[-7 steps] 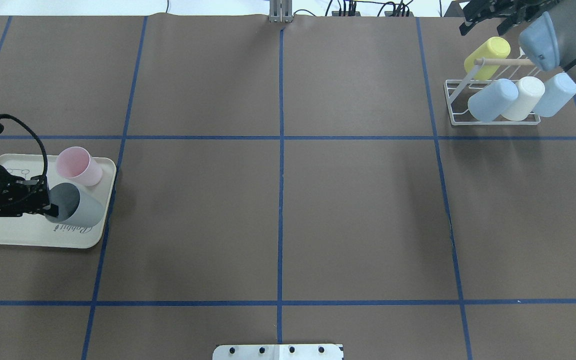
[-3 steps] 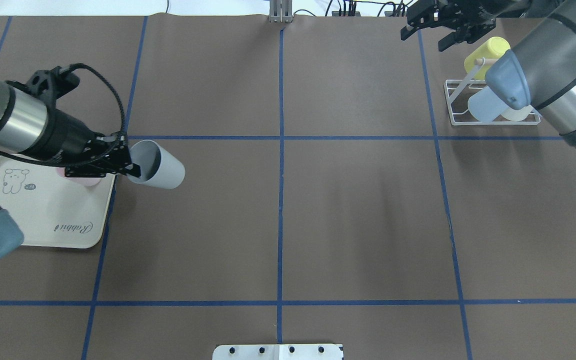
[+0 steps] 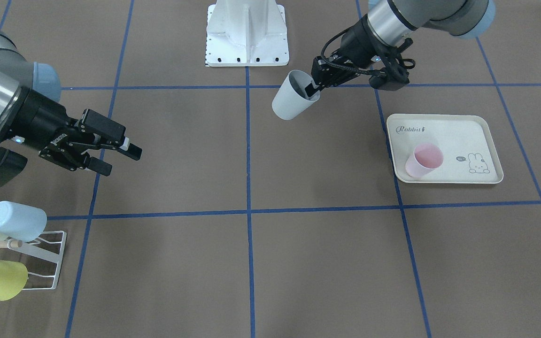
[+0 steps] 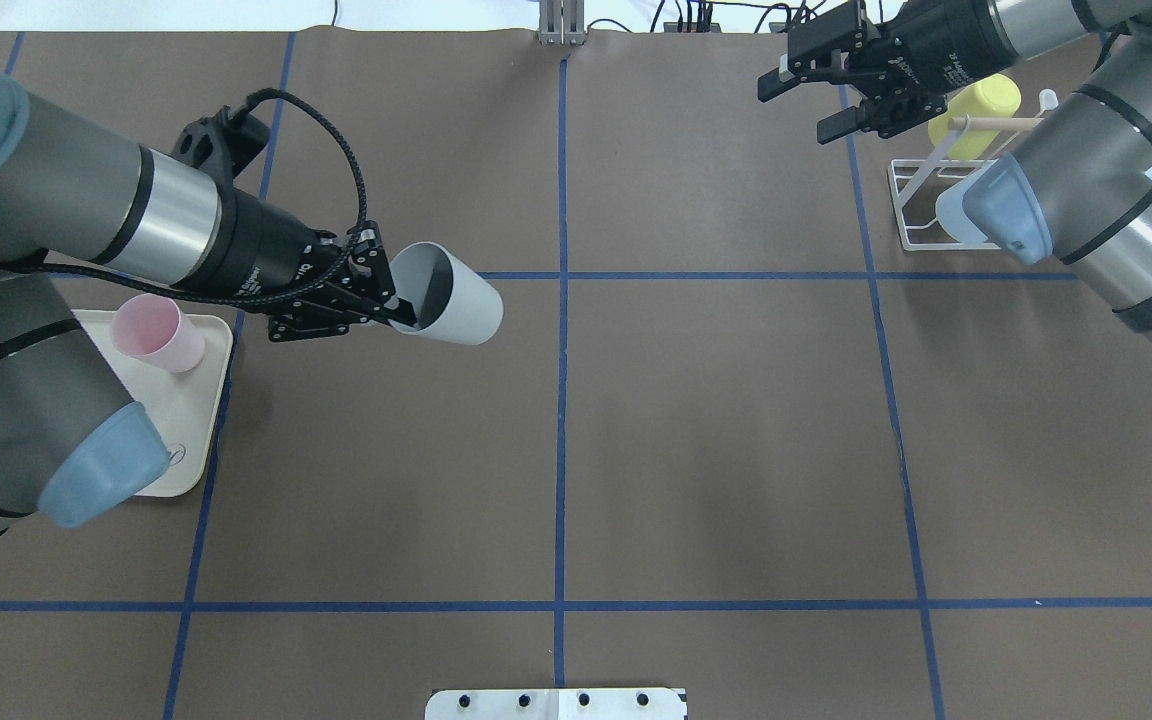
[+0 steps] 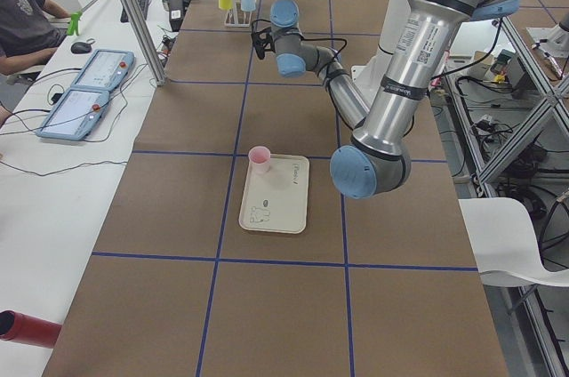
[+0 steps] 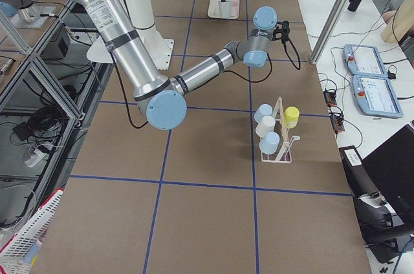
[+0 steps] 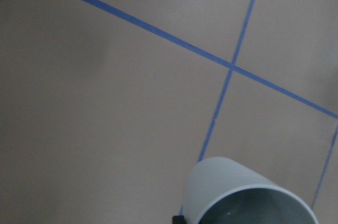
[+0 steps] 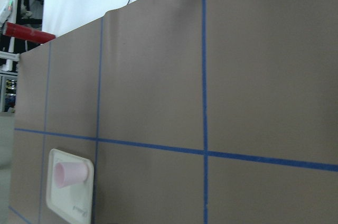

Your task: Transfer IKEA cup to right arm and place on rack

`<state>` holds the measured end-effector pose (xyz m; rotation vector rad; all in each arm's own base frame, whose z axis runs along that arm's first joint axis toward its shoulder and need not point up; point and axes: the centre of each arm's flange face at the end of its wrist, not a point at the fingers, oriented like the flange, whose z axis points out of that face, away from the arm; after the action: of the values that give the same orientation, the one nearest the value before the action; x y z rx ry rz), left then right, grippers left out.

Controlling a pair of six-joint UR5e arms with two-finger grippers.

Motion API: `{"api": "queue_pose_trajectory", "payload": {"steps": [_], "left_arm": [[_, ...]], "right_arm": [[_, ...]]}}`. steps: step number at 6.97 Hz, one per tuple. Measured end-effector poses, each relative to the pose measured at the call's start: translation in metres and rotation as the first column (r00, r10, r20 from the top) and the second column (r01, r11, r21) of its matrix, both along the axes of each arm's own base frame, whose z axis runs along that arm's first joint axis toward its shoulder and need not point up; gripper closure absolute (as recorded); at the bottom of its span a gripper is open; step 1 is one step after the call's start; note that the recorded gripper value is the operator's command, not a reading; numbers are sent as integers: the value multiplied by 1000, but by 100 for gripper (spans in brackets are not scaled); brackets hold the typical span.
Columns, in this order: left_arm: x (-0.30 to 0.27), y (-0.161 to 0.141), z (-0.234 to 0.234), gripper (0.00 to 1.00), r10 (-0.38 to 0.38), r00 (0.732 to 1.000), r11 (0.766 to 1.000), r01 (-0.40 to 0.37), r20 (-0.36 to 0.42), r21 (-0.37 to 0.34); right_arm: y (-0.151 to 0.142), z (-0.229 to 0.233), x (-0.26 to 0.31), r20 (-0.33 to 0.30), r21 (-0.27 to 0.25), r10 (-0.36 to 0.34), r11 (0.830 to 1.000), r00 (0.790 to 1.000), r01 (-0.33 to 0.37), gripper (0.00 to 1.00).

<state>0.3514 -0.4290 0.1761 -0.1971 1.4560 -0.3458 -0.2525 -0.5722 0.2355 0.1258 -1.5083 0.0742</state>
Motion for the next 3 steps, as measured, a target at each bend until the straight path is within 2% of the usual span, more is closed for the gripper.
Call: {"api": "queue_pose_trajectory", "payload": {"steps": [2,3], "left_arm": [[8,1,-16,100,-40,981,999,36,-192,-20],[5,4,-21,100,-57,961,998,52,-269,-24]], "right_arm": [[30,-20,-2,160,20,-35,999,986,32,6],[47,-25,-12,250,17,-39,999,967,36,7]]}}
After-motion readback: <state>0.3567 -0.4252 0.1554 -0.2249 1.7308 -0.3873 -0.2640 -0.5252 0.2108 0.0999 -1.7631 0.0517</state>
